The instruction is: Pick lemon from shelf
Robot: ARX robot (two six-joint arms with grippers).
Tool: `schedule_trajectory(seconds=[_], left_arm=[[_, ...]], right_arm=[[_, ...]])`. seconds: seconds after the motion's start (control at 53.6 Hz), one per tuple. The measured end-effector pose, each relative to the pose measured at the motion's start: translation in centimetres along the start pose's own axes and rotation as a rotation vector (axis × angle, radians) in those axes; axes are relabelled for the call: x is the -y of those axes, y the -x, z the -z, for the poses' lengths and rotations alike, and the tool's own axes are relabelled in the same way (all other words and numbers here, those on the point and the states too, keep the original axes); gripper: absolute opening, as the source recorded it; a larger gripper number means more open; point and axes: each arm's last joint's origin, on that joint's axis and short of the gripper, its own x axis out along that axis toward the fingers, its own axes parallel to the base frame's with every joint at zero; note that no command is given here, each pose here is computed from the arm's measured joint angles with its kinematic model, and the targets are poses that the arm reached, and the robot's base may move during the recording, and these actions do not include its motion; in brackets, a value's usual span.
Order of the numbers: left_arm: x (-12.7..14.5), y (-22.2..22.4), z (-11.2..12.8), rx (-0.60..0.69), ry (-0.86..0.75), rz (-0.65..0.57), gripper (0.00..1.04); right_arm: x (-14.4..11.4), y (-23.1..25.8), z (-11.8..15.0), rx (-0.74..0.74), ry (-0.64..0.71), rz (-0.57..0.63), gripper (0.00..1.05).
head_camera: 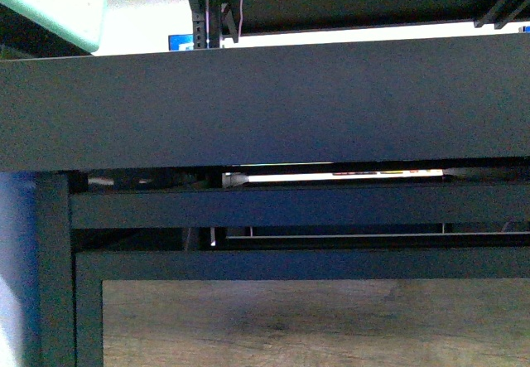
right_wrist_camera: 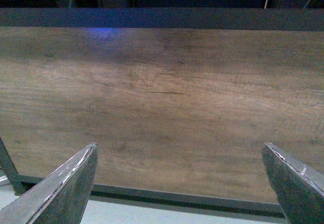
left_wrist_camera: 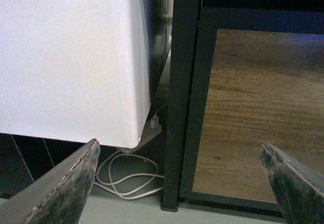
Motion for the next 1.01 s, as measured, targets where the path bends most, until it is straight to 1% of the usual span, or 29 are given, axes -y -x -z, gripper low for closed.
schedule_trajectory(seconds=[1.007], left_arm=[[0.00,0.00,0.00,0.000,0.000,0.000,0.97]], right_arm=[[0.00,0.00,0.01,-0.001,0.001,0.001,0.97]])
